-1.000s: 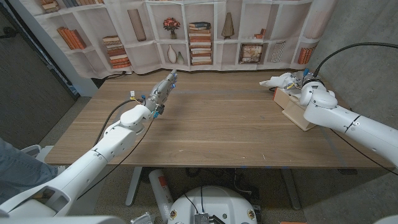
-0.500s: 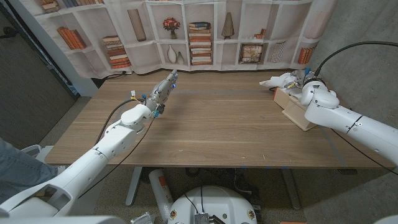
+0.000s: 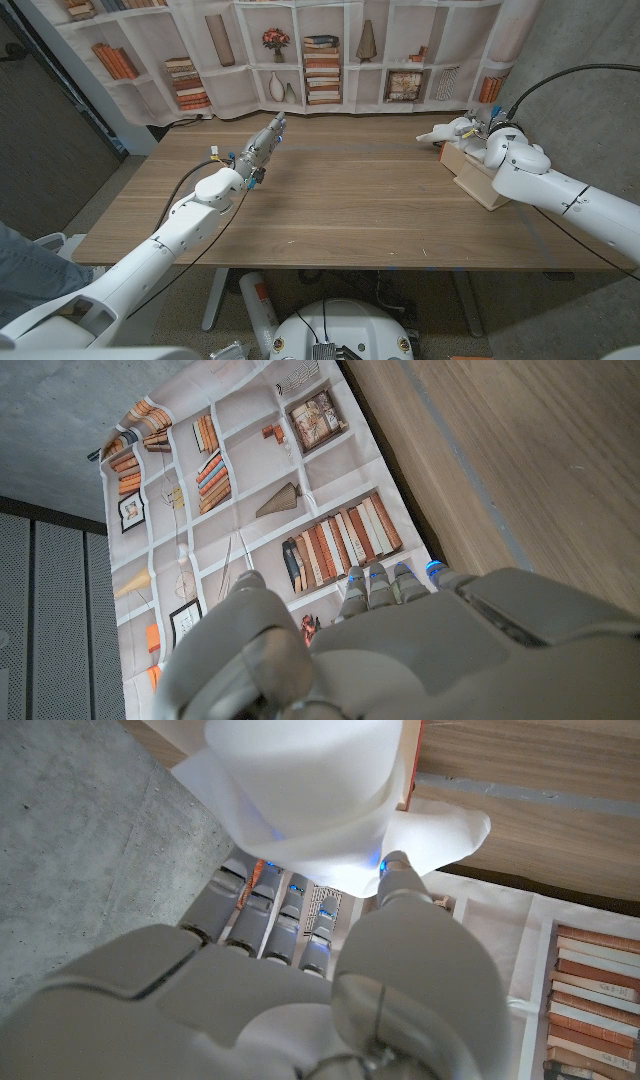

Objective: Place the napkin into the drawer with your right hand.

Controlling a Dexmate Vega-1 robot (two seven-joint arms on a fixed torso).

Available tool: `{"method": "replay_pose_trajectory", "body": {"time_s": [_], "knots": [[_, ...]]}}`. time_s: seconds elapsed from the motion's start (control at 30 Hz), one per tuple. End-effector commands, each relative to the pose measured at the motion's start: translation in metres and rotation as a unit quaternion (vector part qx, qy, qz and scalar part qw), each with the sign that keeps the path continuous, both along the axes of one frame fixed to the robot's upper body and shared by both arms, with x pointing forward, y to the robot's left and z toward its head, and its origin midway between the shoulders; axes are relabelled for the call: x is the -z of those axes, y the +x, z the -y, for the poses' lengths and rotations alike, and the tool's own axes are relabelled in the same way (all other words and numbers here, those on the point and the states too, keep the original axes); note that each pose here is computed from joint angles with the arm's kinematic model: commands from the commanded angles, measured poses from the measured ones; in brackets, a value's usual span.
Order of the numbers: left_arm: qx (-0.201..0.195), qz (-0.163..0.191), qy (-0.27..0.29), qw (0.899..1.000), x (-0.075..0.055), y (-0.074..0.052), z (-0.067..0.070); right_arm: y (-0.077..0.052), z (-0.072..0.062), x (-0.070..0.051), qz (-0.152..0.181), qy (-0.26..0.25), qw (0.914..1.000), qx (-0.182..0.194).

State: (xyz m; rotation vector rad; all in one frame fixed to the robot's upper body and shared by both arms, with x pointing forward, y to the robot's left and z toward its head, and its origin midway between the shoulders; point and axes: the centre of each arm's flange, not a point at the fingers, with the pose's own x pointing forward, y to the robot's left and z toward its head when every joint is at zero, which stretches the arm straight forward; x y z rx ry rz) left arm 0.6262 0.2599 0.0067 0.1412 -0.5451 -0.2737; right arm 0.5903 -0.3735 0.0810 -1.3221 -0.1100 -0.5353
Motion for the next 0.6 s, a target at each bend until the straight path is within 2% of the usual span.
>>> {"method": "replay_pose_trajectory", "body": {"time_s": [0.03, 0.6], "knots": [[0.003, 0.001, -0.002, 1.0, 0.0004, 0.0005, 0.0013, -0.0089, -0.0046, -0.0057, 0.025, 0.001, 0.9995, -0.017], [0.002, 0.001, -0.001, 1.0, 0.002, -0.0001, 0.0017, -0.018, -0.0066, -0.0097, 0.074, 0.007, 0.9969, -0.024]]}}
